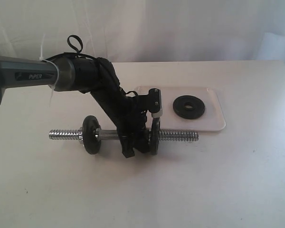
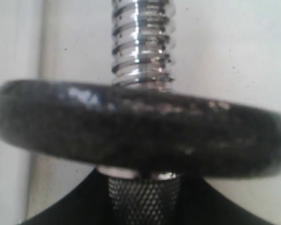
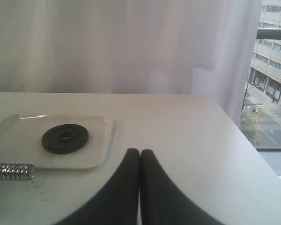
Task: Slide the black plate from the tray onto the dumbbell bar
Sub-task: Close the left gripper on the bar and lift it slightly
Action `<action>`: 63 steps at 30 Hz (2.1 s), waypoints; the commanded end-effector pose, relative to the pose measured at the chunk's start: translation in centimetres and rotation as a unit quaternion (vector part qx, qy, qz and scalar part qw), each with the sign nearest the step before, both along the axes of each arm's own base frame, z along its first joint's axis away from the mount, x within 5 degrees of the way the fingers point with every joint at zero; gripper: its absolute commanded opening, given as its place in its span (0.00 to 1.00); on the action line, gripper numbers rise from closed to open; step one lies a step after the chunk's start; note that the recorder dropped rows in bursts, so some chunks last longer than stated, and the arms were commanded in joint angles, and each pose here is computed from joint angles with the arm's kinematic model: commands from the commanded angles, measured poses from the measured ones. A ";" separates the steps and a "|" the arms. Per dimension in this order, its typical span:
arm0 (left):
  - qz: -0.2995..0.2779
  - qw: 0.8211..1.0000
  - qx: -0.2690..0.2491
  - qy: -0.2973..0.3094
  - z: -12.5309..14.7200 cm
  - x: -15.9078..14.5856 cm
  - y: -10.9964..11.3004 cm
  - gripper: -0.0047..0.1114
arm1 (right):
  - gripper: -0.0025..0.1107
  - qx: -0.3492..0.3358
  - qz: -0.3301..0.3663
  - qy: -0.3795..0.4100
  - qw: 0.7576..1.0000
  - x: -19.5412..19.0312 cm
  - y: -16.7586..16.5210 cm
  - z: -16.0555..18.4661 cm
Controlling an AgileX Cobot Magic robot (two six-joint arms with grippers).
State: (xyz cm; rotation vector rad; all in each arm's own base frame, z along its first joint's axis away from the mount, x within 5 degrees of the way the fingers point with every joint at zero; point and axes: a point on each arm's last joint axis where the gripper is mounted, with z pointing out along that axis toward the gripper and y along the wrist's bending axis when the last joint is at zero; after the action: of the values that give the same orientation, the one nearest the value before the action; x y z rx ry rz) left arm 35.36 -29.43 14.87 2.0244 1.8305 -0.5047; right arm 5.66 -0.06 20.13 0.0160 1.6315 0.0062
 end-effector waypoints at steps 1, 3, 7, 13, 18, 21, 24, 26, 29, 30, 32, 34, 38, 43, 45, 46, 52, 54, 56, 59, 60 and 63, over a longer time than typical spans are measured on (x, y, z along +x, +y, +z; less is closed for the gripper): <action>-0.004 0.999 0.003 0.041 -1.2 -0.9 -0.3 0.07 | 0.02 0.000 -0.001 -0.003 1.000 0.0 0.0 -0.1; -0.005 0.999 0.000 0.043 -1.2 -0.9 -0.4 0.04 | 0.02 0.000 -0.001 -0.002 1.000 0.0 0.0 -0.1; 0.012 0.998 -0.020 0.058 -1.0 -0.8 -0.5 0.04 | 0.02 0.000 -0.001 -0.002 1.000 0.0 0.0 -0.1; 0.024 0.993 -0.077 0.084 -0.3 0.1 0.3 0.04 | 0.02 0.000 -0.001 -0.002 1.000 0.0 0.0 -0.1; 0.020 0.983 -0.150 0.103 0.7 1.1 1.6 0.04 | 0.02 0.000 -0.001 -0.003 1.000 0.0 0.0 -0.1; 0.021 0.977 -0.179 0.112 1.1 1.6 2.1 0.04 | 0.02 0.000 -0.001 -0.003 1.000 0.0 0.0 -0.1; 0.021 0.973 -0.201 0.112 1.5 2.0 2.6 0.04 | 0.02 0.000 -0.001 -0.003 1.000 0.0 0.0 -0.1; 0.009 0.970 -0.216 0.113 1.7 2.0 2.7 0.04 | 0.02 0.000 -0.001 -0.003 1.000 0.0 0.0 -0.1; 0.006 0.969 -0.221 0.113 1.9 2.0 2.8 0.04 | 0.02 0.001 -0.001 -0.003 1.000 0.0 0.0 -0.1; 0.006 0.969 -0.221 0.113 1.9 2.0 2.8 0.04 | 0.02 0.002 -0.001 -0.006 1.000 0.0 0.0 0.0; 0.003 0.969 -0.221 0.110 2.0 2.0 2.8 0.04 | 0.02 0.005 -0.001 -0.010 1.000 0.0 0.0 0.0; 0.000 0.969 -0.221 0.108 2.1 1.9 2.8 0.04 | 0.02 0.006 -0.001 -0.012 1.000 0.0 0.0 0.1; -0.014 0.968 -0.225 0.109 2.1 1.8 2.8 0.04 | 0.02 0.032 -0.001 -0.015 0.999 0.0 0.0 0.1; -0.014 0.968 -0.225 0.109 2.1 1.8 2.8 0.04 | 0.02 0.092 -0.001 -0.035 0.995 0.0 0.0 0.5; -0.014 0.968 -0.224 0.108 2.1 1.8 2.8 0.04 | 0.02 0.117 -0.001 -0.040 0.992 0.0 0.0 0.6; -0.014 0.968 -0.224 0.108 2.1 1.8 2.8 0.04 | 0.02 0.124 -0.001 -0.039 0.992 0.0 0.0 0.5; -0.014 0.969 -0.224 0.108 2.1 1.8 2.8 0.04 | 0.02 0.194 0.009 -0.085 0.977 -1.3 0.1 5.9; -0.012 0.969 -0.223 0.105 2.1 1.8 2.8 0.04 | 0.02 0.195 0.009 -0.086 0.977 -2.0 0.1 7.9; -0.013 0.970 -0.221 0.104 2.1 1.8 2.8 0.04 | 0.02 0.195 0.006 -0.068 0.978 -1.7 0.1 9.7; -0.016 0.971 -0.217 0.104 2.0 1.8 2.9 0.04 | 0.02 0.195 -0.001 -0.030 0.980 -0.5 0.1 12.2; -0.016 0.971 -0.216 0.104 2.0 1.8 2.9 0.04 | 0.02 0.195 -0.006 -0.008 0.981 0.2 0.1 12.8; -0.004 0.970 -0.218 0.107 2.0 2.3 3.6 0.04 | 0.02 0.167 -0.017 0.069 0.983 2.9 0.1 14.7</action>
State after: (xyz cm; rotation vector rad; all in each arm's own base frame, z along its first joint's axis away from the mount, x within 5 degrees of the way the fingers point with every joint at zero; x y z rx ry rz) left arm 37.51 -25.84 15.78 1.8205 1.6717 -0.9672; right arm 7.07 0.06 34.11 0.3264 1.6654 0.3012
